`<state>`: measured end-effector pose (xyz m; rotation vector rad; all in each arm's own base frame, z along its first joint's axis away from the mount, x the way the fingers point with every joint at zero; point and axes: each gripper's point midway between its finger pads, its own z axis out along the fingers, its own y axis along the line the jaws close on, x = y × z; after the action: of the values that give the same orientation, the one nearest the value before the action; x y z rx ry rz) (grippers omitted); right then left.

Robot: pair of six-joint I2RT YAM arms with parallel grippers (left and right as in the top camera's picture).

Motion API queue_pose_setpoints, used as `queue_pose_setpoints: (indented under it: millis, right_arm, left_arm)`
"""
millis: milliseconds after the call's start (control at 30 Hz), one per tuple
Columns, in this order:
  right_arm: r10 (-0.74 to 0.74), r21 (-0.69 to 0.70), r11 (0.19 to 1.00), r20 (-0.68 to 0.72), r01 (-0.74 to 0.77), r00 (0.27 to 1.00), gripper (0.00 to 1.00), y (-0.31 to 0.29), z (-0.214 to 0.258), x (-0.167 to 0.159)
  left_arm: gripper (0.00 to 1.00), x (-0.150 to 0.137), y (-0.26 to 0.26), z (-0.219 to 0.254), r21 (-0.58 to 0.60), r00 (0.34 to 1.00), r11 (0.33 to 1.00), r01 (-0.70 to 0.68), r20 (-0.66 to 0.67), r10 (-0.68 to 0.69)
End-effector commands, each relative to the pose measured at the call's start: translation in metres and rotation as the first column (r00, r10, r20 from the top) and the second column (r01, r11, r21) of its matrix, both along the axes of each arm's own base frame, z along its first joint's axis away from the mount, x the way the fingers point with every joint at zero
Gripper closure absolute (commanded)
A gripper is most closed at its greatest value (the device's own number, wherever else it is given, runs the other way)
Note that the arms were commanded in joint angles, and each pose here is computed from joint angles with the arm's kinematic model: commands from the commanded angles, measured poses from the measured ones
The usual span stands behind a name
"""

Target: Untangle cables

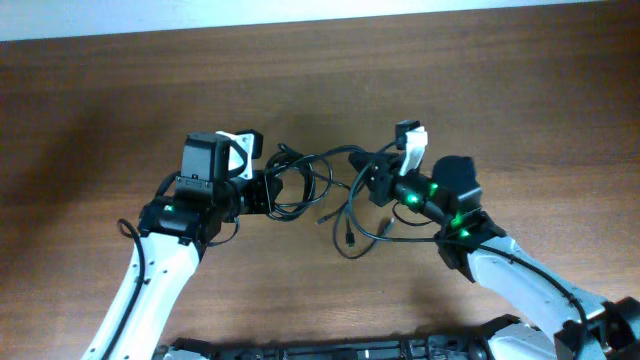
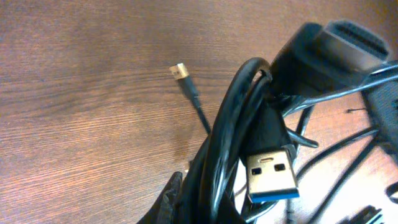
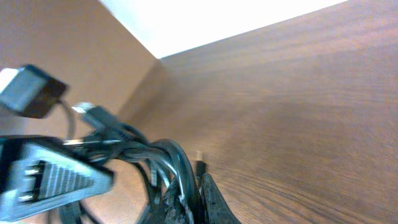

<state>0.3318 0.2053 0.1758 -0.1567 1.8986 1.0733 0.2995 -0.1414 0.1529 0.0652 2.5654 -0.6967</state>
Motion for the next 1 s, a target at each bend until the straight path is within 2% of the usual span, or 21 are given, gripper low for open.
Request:
queue_pose_setpoints:
  millis: [0,100,133,167,233,267,333,367,400,433,467,533,600,667,700,733,767,800,867,900,967]
  right_arm:
    - [0.066,0.073,0.995,0.044,-0.069,0.997,0.96,-0.04,0.029,-0.002]
    - [0.101,0.08,0.993,-0.11,-0.092,0.989,0.96,-0.042,0.001,-0.014]
    - [0.13,0.089,0.989,-0.131,-0.118,0.983,0.92,-0.039,-0.001,-0.019]
    - [0.173,0.104,0.982,-0.134,-0.16,0.976,0.78,-0.035,0.0,-0.025]
    - [0.264,0.125,0.961,-0.125,-0.248,0.957,0.42,-0.024,0.004,-0.039]
    - [0.321,0.091,0.945,-0.071,-0.315,0.944,0.32,-0.015,0.005,-0.047]
    - [0.299,0.035,0.954,-0.04,-0.298,0.953,0.28,-0.01,0.001,-0.043]
    - [0.268,0.02,0.963,-0.047,-0.267,0.962,0.27,-0.011,-0.004,-0.038]
    - [0.266,0.013,0.964,-0.048,-0.266,0.963,0.26,-0.007,-0.007,-0.036]
    - [0.292,0.013,0.956,-0.037,-0.291,0.956,0.27,0.002,-0.008,-0.039]
    - [0.314,0.013,0.95,-0.031,-0.313,0.949,0.27,0.009,-0.009,-0.042]
    - [0.349,0.003,0.937,-0.002,-0.349,0.937,0.27,0.026,-0.01,-0.047]
    - [0.334,-0.009,0.943,0.055,-0.334,0.941,0.39,0.035,-0.003,-0.042]
    - [0.346,0.013,0.937,0.078,-0.348,0.935,0.47,0.041,0.006,-0.045]
    - [0.347,0.017,0.937,0.08,-0.35,0.934,0.68,0.042,0.007,-0.046]
    - [0.347,0.017,0.937,0.08,-0.35,0.934,0.81,0.042,0.007,-0.046]
    - [0.347,0.017,0.937,0.08,-0.349,0.935,0.96,0.042,0.007,-0.046]
    - [0.322,0.04,0.945,0.05,-0.324,0.945,0.96,0.04,0.007,-0.042]
    - [0.158,0.114,0.982,-0.059,-0.151,0.986,0.96,0.028,0.004,-0.02]
    - [0.092,0.141,0.987,-0.101,-0.078,0.991,0.96,0.022,0.003,-0.011]
    - [-0.043,0.226,0.97,-0.224,0.095,0.974,0.96,0.009,0.001,0.005]
  left_arm:
    - [1.0,0.017,0.029,0.005,0.102,0.993,0.99,-0.098,0.083,0.089]
    - [1.0,0.019,0.029,0.006,0.099,0.992,0.99,-0.098,0.093,0.089]
    - [1.0,0.019,0.029,0.006,0.099,0.992,0.99,-0.098,0.093,0.089]
    - [1.0,0.019,0.029,0.006,0.099,0.992,0.99,-0.098,0.092,0.089]
    - [1.0,0.019,0.029,0.006,0.099,0.992,0.99,-0.097,0.093,0.088]
    - [1.0,0.019,0.029,0.006,0.127,0.993,0.99,-0.06,0.113,0.045]
    - [1.0,0.017,0.024,0.007,0.12,0.993,0.993,-0.019,0.12,0.005]
    - [1.0,0.005,-0.002,0.015,0.071,0.966,0.98,0.189,0.167,-0.198]
    - [1.0,-0.013,-0.028,0.028,0.011,0.883,0.913,0.409,0.247,-0.399]
    - [1.0,-0.029,-0.046,0.042,-0.026,0.777,0.822,0.568,0.345,-0.526]
    - [1.0,-0.032,-0.049,0.045,-0.03,0.755,0.804,0.594,0.366,-0.544]
    - [1.0,-0.037,-0.052,0.048,-0.063,0.747,0.787,0.613,0.37,-0.553]
    - [1.0,-0.051,-0.063,0.062,-0.149,0.711,0.727,0.67,0.407,-0.573]
    - [1.0,-0.054,-0.064,0.064,-0.168,0.706,0.714,0.68,0.412,-0.576]
    - [0.96,-0.054,-0.064,0.064,-0.168,0.706,0.714,0.68,0.412,-0.576]
    - [0.91,-0.053,-0.064,0.064,-0.165,0.707,0.716,0.678,0.411,-0.575]
    - [0.87,-0.051,-0.062,0.061,-0.15,0.713,0.728,0.669,0.404,-0.572]
    - [0.86,-0.038,-0.052,0.048,-0.094,0.772,0.799,0.594,0.345,-0.534]
    - [0.79,-0.006,-0.015,0.02,0.003,0.947,0.961,0.276,0.169,-0.272]
    - [0.65,0.002,-0.005,0.016,0.02,0.975,0.985,0.173,0.136,-0.174]
    - [0.46,0.012,0.001,0.018,-0.026,0.994,0.999,0.037,0.101,-0.034]
